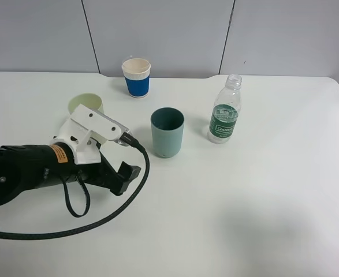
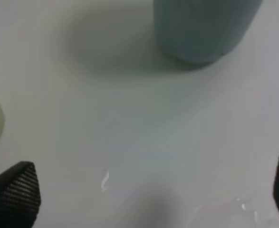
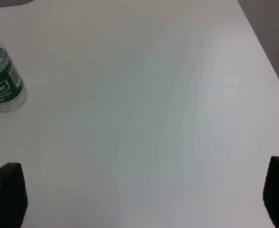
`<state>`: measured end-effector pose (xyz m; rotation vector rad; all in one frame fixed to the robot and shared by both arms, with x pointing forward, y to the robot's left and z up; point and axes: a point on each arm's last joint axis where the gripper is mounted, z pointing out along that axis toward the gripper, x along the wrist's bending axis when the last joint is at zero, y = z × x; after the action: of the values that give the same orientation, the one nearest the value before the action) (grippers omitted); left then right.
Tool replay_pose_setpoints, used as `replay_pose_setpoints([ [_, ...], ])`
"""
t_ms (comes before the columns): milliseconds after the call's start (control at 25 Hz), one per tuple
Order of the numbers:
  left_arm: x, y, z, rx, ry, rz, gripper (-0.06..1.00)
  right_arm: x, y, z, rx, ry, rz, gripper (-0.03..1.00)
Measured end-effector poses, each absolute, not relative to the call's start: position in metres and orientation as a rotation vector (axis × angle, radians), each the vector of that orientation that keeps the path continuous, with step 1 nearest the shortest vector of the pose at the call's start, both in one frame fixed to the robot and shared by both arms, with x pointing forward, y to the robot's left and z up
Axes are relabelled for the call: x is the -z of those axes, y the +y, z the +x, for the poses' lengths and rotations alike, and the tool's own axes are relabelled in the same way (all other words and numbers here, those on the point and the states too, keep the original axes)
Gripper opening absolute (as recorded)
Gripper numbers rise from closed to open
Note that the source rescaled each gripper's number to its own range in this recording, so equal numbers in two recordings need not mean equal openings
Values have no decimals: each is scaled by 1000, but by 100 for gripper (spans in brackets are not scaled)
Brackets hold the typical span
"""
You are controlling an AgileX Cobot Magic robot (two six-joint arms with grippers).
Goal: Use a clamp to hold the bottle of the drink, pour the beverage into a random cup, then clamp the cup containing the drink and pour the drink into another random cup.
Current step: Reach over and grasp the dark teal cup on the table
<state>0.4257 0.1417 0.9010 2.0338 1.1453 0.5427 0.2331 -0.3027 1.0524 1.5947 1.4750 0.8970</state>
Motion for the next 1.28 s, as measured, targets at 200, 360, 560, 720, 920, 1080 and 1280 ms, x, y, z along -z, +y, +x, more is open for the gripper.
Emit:
replay_pose_setpoints([
  [200, -895, 137, 424, -602, 1206, 1976, 100, -1052, -303, 233, -897, 1475, 1595, 100],
  [360, -890, 129, 421, -654, 1141, 1995, 100, -1052, -303, 233, -897, 1475, 1595, 100],
  [560, -883, 117, 427, -704, 1218, 1974, 100, -1052, -303, 233, -897, 1475, 1595, 100],
  [720, -883, 107, 434, -734, 1189, 1986, 100, -1052, -303, 233, -897, 1475, 1595, 100],
  [920, -886, 97, 442, -738, 1204, 1945, 100, -1052, -303, 233, -897, 1475, 1595, 100],
  [1080, -889, 92, 445, -739, 1202, 1925, 100, -1052, -303, 233, -897, 1475, 1595, 100],
  [1280, -891, 79, 434, -726, 1132, 1933, 100, -1052, -303, 233, -897, 1475, 1595, 100],
])
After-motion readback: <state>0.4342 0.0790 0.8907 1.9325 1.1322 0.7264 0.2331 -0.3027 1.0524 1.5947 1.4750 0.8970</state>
